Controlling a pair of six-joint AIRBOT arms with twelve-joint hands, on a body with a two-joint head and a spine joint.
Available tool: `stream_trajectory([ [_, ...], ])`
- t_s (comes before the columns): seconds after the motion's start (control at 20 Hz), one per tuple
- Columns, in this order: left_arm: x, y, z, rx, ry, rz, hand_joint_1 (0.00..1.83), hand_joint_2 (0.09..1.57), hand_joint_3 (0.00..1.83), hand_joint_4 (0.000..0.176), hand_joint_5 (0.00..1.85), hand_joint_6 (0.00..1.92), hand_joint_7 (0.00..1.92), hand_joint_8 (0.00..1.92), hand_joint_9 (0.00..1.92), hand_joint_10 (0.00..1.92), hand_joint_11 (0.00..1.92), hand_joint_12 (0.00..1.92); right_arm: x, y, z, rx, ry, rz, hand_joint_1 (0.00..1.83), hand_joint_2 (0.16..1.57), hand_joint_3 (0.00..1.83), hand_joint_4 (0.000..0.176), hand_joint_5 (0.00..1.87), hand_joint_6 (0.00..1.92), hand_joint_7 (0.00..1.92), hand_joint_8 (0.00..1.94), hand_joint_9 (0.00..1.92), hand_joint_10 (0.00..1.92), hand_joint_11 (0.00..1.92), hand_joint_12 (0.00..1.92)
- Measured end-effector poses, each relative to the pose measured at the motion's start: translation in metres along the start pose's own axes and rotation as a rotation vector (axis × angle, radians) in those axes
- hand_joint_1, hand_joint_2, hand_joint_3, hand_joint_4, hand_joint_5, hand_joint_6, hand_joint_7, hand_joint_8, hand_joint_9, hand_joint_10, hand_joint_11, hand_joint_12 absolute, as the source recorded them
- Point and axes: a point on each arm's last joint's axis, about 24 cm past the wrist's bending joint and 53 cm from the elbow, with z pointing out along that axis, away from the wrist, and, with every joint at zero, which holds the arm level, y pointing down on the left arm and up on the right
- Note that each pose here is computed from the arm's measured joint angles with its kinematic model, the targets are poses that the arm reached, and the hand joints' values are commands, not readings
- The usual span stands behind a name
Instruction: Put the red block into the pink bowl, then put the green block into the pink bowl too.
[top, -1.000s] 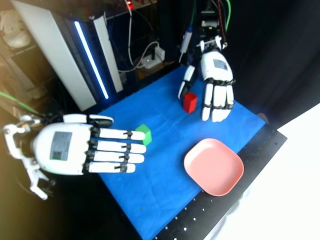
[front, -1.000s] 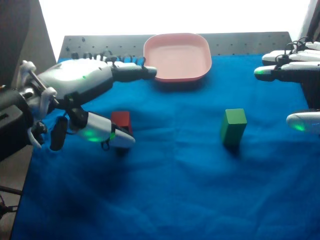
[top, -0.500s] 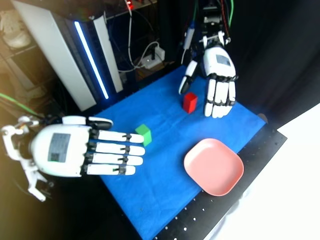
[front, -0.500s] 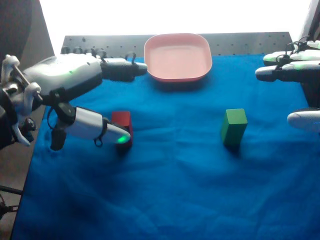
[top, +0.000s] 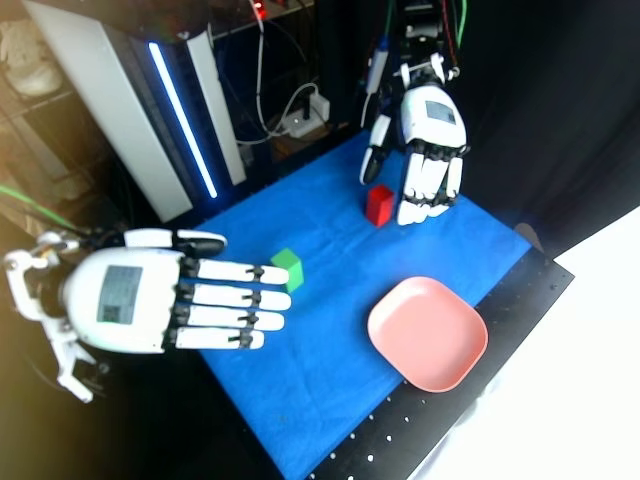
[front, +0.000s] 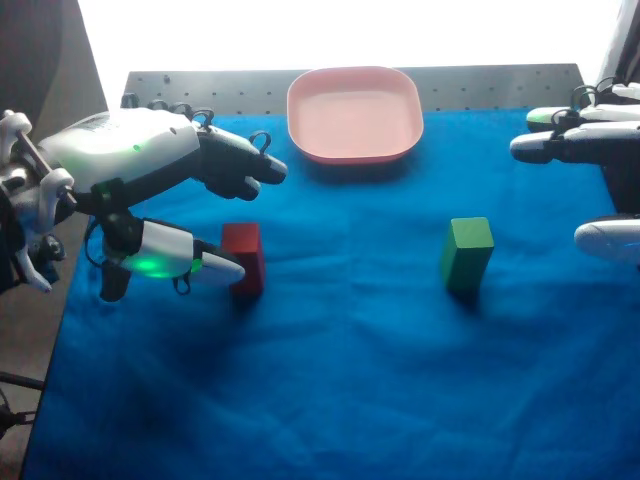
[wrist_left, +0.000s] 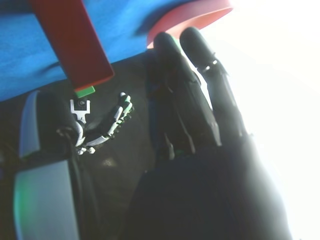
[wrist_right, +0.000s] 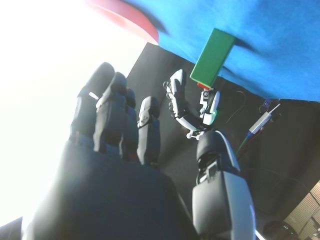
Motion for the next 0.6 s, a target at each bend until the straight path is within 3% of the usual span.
stream_trajectory([
  [0.3, 0.0051, 0.0075, 0.0045, -0.02, 0.016, 0.0, 1.08, 0.99, 0.0, 0.0, 0.73, 0.0, 0.88, 0.01, 0.94, 0.05, 0.48, 1.24, 0.0001, 0.0, 0.0, 0.0, 0.0, -0.001, 0.48, 1.23, 0.0, 0.06, 0.41, 0.0, 0.27, 0.0, 0.38, 0.01, 0.02, 1.2],
  [0.4, 0.0086, 0.007, 0.0066, -0.019, 0.023, -0.003, 1.13, 1.02, 0.0, 0.0, 0.86, 0.02, 1.05, 0.04, 1.07, 0.11, 0.55, 1.31, -0.0002, -0.0002, 0.0, 0.001, -0.001, 0.0, 0.46, 1.24, 0.0, 0.065, 0.4, 0.0, 0.27, 0.0, 0.36, 0.0, 0.0, 1.16],
  [0.45, 0.0106, 0.0058, 0.008, -0.018, 0.028, -0.005, 1.25, 1.04, 0.0, 0.0, 1.03, 0.52, 1.18, 0.61, 1.18, 0.28, 0.7, 1.42, -0.0001, 0.0001, 0.0, 0.0, 0.0, 0.0, 0.43, 1.24, 0.0, 0.058, 0.41, 0.0, 0.27, 0.0, 0.35, 0.0, 0.0, 1.13],
  [0.5, 0.011, 0.0054, 0.0088, -0.016, 0.028, -0.006, 1.27, 1.05, 0.0, 0.0, 1.06, 0.63, 1.18, 0.79, 1.18, 0.48, 0.77, 1.47, -0.0002, -0.0002, 0.0, 0.001, -0.001, 0.0, 0.42, 1.24, 0.0, 0.058, 0.41, 0.0, 0.27, 0.0, 0.33, 0.0, 0.0, 1.09],
  [0.6, 0.0091, 0.0085, 0.0087, -0.023, 0.025, -0.005, 1.26, 1.06, 0.0, 0.0, 1.08, 0.67, 1.13, 0.91, 1.07, 0.7, 0.74, 1.52, -0.0003, -0.0002, 0.0, 0.001, -0.001, 0.001, 0.39, 1.23, 0.0, 0.062, 0.41, 0.0, 0.29, 0.0, 0.34, 0.0, 0.01, 1.11],
])
